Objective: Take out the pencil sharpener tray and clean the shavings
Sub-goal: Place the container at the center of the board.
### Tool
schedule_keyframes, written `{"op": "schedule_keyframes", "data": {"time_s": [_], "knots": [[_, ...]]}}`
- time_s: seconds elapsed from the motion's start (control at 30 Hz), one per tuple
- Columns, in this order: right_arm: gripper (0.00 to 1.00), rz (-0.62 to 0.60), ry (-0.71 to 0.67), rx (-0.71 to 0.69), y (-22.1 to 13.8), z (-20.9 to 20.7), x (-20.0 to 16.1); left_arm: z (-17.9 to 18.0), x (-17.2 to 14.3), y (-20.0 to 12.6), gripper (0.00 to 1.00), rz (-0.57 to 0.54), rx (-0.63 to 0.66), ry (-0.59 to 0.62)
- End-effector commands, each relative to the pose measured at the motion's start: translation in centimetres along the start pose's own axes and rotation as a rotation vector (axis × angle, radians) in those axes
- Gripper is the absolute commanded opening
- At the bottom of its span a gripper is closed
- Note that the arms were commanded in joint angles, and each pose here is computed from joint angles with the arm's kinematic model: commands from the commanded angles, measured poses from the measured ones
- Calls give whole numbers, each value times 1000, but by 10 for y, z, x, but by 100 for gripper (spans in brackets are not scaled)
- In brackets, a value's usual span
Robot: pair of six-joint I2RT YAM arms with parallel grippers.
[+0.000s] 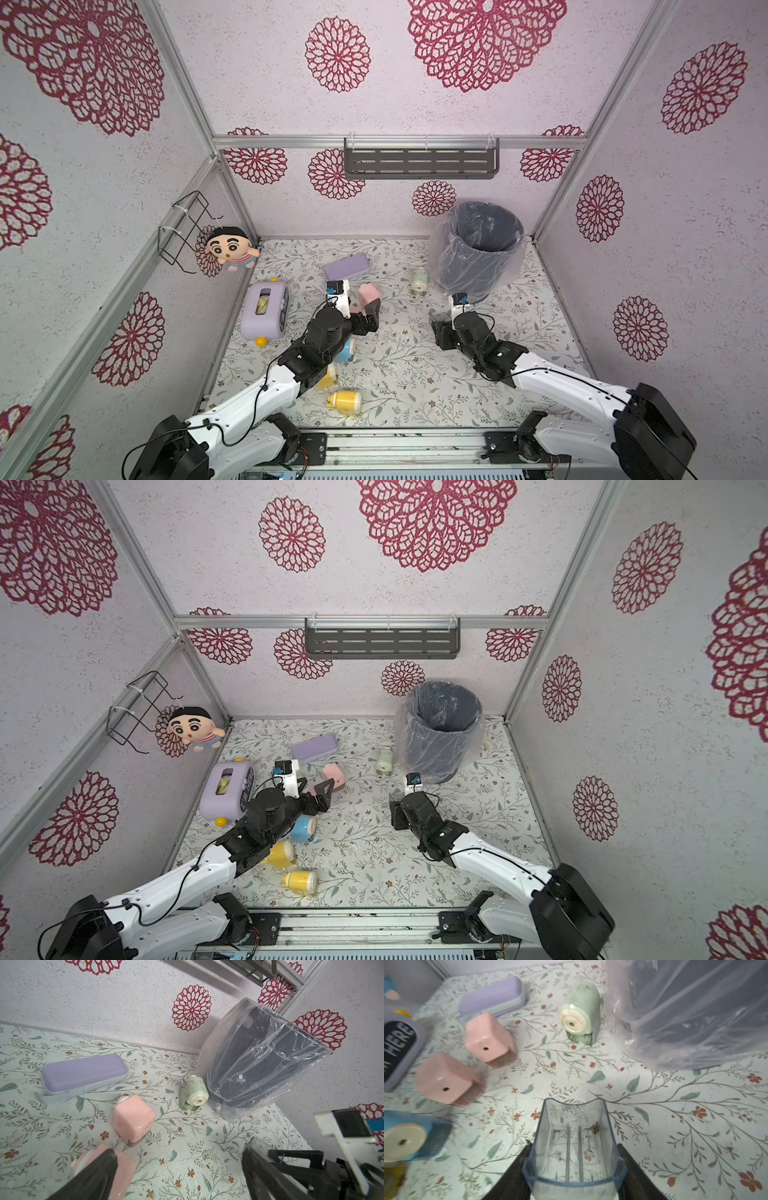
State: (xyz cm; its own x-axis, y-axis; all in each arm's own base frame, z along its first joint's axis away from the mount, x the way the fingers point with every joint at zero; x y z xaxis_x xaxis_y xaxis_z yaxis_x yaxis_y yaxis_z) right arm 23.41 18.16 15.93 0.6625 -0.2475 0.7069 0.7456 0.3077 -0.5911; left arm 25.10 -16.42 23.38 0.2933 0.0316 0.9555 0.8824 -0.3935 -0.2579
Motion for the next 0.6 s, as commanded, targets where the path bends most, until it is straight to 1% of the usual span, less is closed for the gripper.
{"op": "schedule_keyframes", "data": {"time_s": [0.0,0.13,0.3,0.57], "knots": [[41,-155,2,15,10,14,21,-2,2,3,97,-12,5,13],[41,-168,-33,-26,29,15,19,-3,2,5,97,-6,2,17],[42,-170,-87,-32,53,20,14,-1,2,4,97,-9,19,26],[44,-110,-165,-88,104,19,5,-3,0,8,97,3,4,19]]}}
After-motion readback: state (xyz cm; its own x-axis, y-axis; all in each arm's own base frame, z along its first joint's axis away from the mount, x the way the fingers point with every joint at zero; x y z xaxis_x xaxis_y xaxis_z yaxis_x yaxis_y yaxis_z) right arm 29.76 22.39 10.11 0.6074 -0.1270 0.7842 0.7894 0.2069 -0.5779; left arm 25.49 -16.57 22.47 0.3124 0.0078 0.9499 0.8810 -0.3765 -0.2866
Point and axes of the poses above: each gripper's point midway between its finger pads, its own y axis out along the fingers, its own z axis along the line the jaws close on, x = y × z, the point moved 7 cm from there along -y, back along the fingers, and after that the axes turned 14 degrees about y, right-handed, at the moved point
